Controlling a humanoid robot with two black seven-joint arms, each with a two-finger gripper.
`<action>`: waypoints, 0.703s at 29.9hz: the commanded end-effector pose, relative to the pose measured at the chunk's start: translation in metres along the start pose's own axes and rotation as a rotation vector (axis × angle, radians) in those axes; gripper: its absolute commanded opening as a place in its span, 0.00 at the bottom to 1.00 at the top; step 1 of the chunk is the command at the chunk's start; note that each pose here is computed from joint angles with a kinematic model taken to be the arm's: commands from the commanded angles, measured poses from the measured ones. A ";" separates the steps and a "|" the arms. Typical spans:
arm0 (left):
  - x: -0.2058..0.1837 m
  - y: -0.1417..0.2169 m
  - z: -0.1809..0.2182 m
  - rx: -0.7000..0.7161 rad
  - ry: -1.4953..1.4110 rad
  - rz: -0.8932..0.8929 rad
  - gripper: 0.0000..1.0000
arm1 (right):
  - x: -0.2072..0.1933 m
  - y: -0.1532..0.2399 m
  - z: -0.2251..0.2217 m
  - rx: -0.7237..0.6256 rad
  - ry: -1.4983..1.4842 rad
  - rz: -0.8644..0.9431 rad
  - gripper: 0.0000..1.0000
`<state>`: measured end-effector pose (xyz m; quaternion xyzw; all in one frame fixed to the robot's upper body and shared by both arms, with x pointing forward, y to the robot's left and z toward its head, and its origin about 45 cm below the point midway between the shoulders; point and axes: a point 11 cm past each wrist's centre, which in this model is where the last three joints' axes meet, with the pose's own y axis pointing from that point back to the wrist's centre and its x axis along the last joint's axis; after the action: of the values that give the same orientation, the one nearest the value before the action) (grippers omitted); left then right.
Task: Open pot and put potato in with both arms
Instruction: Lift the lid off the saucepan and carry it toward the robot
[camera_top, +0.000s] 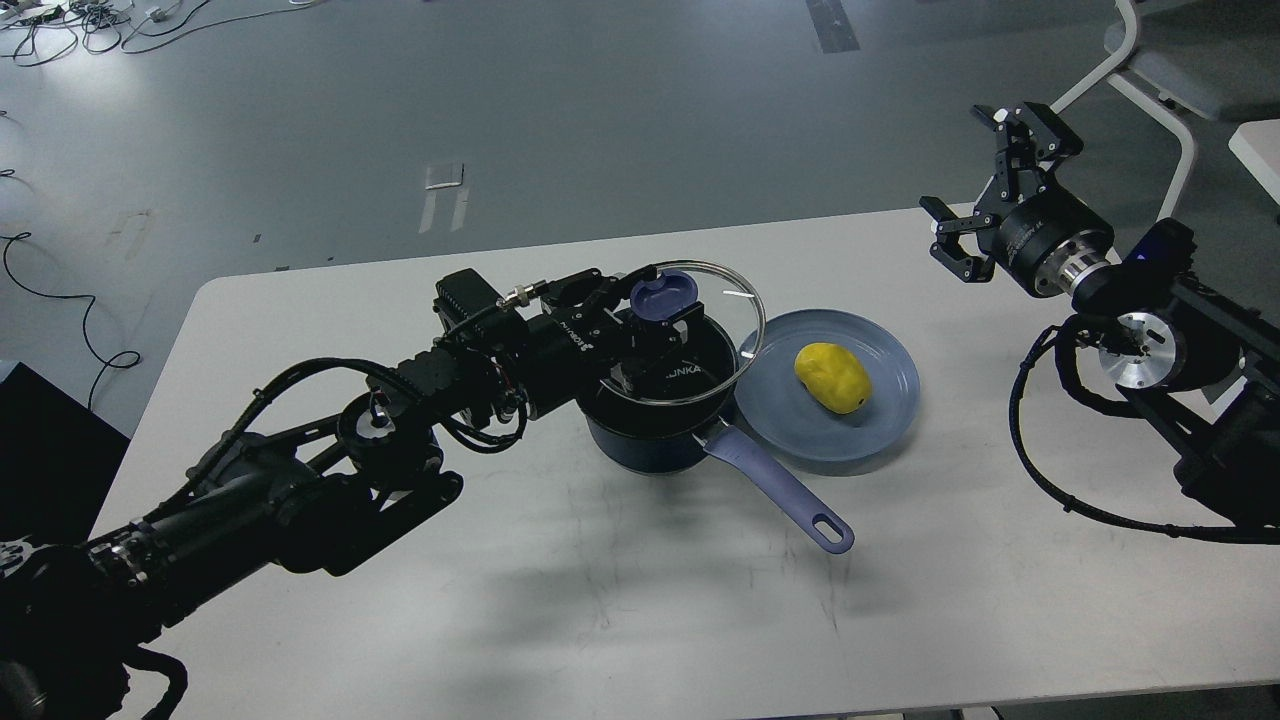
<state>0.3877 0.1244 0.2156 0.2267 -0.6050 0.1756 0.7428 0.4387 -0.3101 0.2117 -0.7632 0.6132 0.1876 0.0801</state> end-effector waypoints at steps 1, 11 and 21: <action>0.028 0.012 -0.006 0.002 0.006 0.017 0.61 | -0.001 0.000 0.000 0.001 -0.002 -0.001 1.00; 0.023 0.108 -0.078 0.219 -0.063 -0.055 0.61 | -0.003 -0.001 -0.002 0.005 -0.002 -0.007 1.00; -0.042 0.192 -0.083 0.315 -0.024 -0.087 0.61 | -0.003 0.000 -0.001 0.001 0.001 -0.008 1.00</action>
<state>0.3542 0.3233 0.1938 0.3681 -0.5696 0.2238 0.7000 0.4393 -0.3079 0.2146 -0.7655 0.6104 0.1860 0.0825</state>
